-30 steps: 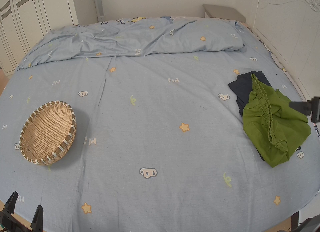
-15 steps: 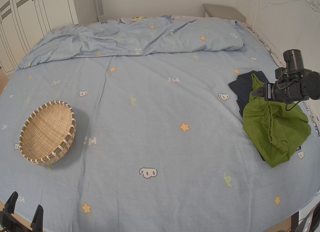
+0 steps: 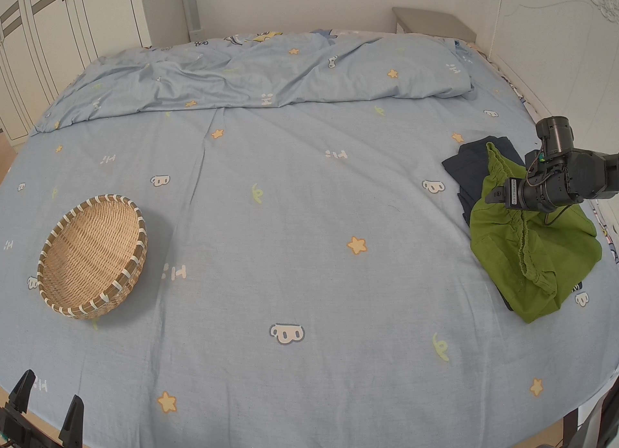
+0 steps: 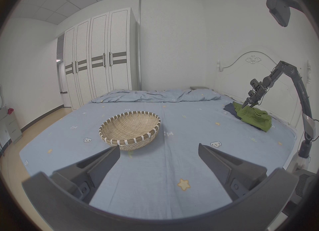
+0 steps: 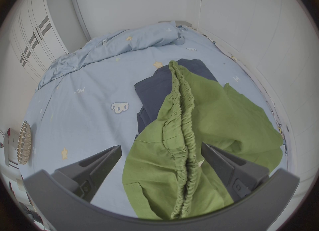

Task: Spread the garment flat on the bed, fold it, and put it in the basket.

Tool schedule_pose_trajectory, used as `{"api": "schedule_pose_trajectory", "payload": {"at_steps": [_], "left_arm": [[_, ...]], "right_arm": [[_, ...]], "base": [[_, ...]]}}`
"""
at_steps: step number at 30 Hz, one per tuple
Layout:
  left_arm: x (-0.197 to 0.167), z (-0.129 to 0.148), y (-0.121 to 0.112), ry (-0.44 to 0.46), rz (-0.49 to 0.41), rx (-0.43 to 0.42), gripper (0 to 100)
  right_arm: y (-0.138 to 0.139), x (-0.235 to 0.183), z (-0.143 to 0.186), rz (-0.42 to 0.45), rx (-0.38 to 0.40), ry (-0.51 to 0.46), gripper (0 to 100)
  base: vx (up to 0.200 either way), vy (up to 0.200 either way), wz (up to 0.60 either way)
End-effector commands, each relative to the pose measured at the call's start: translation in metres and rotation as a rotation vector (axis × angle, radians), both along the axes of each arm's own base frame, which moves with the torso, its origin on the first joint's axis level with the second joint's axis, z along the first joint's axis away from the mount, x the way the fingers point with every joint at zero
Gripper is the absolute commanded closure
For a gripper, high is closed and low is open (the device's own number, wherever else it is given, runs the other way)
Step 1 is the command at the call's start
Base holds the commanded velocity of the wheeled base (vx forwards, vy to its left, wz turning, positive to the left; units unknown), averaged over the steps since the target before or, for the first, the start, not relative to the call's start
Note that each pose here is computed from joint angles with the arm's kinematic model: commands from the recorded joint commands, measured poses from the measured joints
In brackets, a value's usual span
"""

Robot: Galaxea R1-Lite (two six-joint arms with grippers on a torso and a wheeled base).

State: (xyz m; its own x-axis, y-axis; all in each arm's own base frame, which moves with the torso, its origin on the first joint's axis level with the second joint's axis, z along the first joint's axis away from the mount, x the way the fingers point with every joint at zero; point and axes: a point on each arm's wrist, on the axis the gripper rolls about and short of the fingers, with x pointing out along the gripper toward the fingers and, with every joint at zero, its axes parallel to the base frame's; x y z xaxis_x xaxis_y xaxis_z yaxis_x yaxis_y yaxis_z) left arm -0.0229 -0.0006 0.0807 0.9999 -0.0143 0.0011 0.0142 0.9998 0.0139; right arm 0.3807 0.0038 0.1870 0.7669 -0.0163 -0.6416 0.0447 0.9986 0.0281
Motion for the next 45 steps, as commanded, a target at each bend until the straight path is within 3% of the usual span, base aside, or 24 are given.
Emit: {"api": "schedule_pose_trajectory", "payload": {"at_steps": [1,12,13,31,38,45], "left_arm": [[0.0,-0.005,0.0,0.0,0.0,0.0,0],[0.0,-0.005,0.0,0.0,0.0,0.0,0],[0.0,-0.005,0.0,0.0,0.0,0.0,0],[0.0,-0.005,0.0,0.0,0.0,0.0,0],[0.0,-0.005,0.0,0.0,0.0,0.0,0],[0.0,-0.005,0.0,0.0,0.0,0.0,0]], "right_arm": [[0.0,0.004,-0.006,0.001,0.008,0.012,0],[-0.005,0.011,-0.01,0.018,0.053,0.018,0],[-0.007,0.011,-0.009,0.014,0.055,0.014,100],[-0.007,0.009,-0.007,0.044,0.09,0.038,100],[0.029,-0.023,0.032,0.156,0.216,0.079,100],[0.082,-0.047,0.048,0.292,0.235,0.082,100]], "base": [[0.0,0.0,0.0],[0.0,0.0,0.0],[0.0,0.0,0.0],[0.0,0.0,0.0],[0.0,0.0,0.0],[0.0,0.0,0.0]]}}
